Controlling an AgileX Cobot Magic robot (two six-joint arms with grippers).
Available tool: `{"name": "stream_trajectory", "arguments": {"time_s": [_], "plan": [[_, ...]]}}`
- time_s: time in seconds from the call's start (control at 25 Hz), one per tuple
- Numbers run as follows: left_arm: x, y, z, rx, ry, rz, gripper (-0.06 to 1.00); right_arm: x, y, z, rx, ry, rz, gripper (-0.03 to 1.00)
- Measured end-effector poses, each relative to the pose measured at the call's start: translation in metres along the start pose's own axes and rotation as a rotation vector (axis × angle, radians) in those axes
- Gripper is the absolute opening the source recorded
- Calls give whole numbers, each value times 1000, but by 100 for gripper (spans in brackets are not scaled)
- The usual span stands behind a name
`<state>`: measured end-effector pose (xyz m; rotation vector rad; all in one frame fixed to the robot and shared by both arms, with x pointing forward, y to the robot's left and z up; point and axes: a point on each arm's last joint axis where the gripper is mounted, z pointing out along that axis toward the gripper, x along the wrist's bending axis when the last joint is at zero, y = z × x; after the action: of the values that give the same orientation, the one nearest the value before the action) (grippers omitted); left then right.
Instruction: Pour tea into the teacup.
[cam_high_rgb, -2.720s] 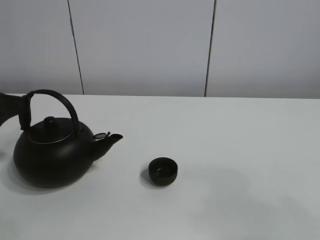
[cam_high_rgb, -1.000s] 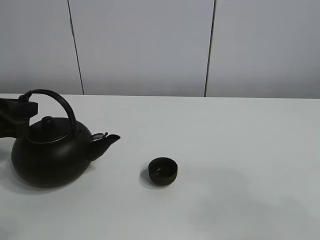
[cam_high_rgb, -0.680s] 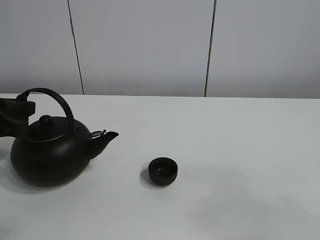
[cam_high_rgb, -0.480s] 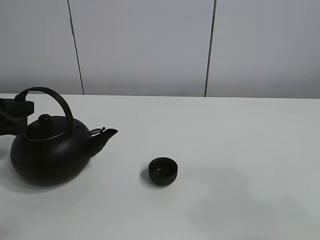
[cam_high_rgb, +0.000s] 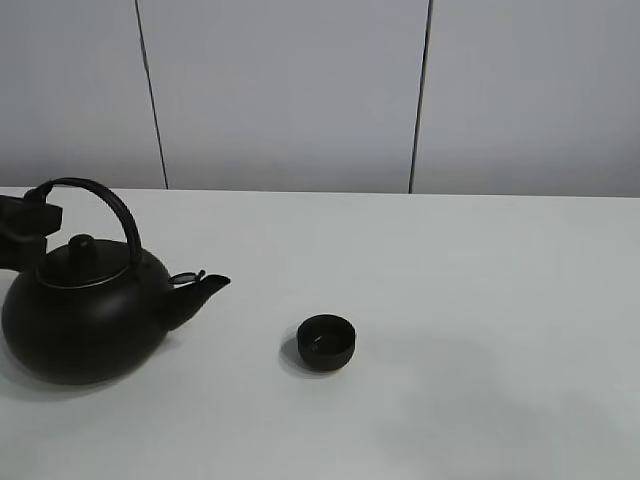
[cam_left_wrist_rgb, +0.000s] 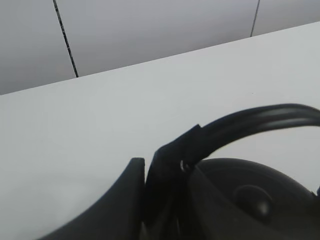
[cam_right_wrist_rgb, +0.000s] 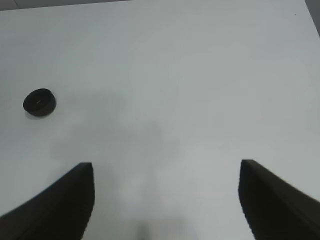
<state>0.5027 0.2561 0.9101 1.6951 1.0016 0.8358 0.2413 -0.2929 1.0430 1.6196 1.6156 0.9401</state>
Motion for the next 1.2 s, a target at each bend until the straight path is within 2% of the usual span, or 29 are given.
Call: {"name": "stream_trajectory", "arguments": {"time_s": [0.4, 0.76, 1.0, 1.2], "plan": [[-5, 21, -10, -36, -8, 2, 15, 0, 0, 0, 0, 0, 0, 54], [-33, 36, -2, -33, -106, 31, 15, 0, 0, 0, 0, 0, 0, 54], [-47, 47, 6, -48, -140, 37, 15, 0, 0, 0, 0, 0, 0, 54], [-50, 49, 7, -54, -150, 39, 15, 0, 0, 0, -1, 0, 0, 54]]}}
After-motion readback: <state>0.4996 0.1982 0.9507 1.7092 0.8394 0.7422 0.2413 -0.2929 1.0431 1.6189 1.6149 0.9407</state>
